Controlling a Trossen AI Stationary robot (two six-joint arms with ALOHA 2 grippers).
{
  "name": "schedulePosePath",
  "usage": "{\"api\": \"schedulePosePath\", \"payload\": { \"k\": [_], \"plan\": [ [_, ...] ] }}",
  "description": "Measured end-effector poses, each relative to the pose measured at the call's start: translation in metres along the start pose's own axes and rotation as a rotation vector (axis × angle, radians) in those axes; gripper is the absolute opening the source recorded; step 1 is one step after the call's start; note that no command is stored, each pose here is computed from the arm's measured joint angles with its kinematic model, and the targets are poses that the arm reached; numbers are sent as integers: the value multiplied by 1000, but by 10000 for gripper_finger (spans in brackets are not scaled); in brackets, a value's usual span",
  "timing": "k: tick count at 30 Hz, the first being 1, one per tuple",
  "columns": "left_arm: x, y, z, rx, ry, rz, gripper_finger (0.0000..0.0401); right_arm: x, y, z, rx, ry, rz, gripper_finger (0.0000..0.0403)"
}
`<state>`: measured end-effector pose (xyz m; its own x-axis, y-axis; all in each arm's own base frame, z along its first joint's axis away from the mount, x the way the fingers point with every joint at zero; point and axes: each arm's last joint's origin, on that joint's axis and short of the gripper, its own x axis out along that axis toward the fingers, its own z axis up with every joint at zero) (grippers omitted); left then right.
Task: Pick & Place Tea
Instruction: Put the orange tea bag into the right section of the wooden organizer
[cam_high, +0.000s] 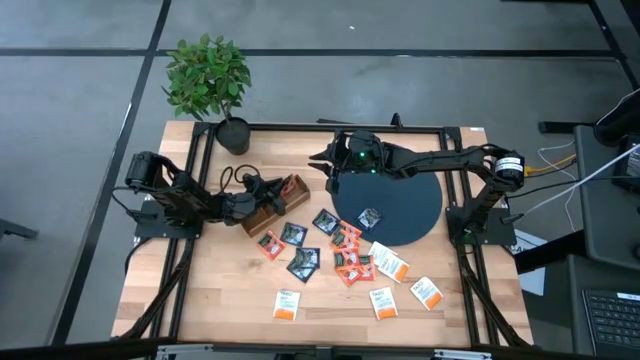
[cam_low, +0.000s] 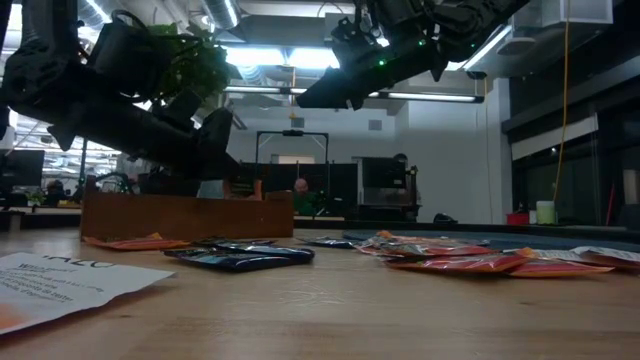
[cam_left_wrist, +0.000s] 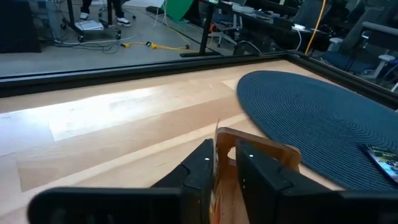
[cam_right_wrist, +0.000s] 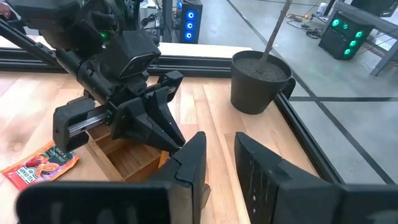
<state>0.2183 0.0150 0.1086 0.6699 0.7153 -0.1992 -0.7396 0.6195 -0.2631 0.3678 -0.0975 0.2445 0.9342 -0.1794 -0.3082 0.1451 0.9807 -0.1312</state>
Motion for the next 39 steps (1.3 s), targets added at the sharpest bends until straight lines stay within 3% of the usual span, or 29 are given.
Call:
{"api": "schedulePosePath", "payload": {
  "k": [6,13,18,24,29,35,39],
  "plan": [
    [-1,-2,4,32,-22,-18,79,0,0,-1,4,11,2,87],
    [-14,-12,28,124,-106,-92,79,0,1,-8,11,79,13,87],
    [-25,-18,44,117,-102,-261,82,-1,3,-15,77,155,49,87],
    [-28,-16,56,42,4,-511,78,-5,9,-29,221,308,163,87],
    [-28,-9,57,-19,169,-654,73,-10,14,-39,372,437,228,87],
    [-31,-5,48,-11,358,-742,69,-14,32,-44,433,534,321,87],
    [-34,-14,48,24,418,-761,68,-20,49,-45,431,619,303,87]
  ]
}}
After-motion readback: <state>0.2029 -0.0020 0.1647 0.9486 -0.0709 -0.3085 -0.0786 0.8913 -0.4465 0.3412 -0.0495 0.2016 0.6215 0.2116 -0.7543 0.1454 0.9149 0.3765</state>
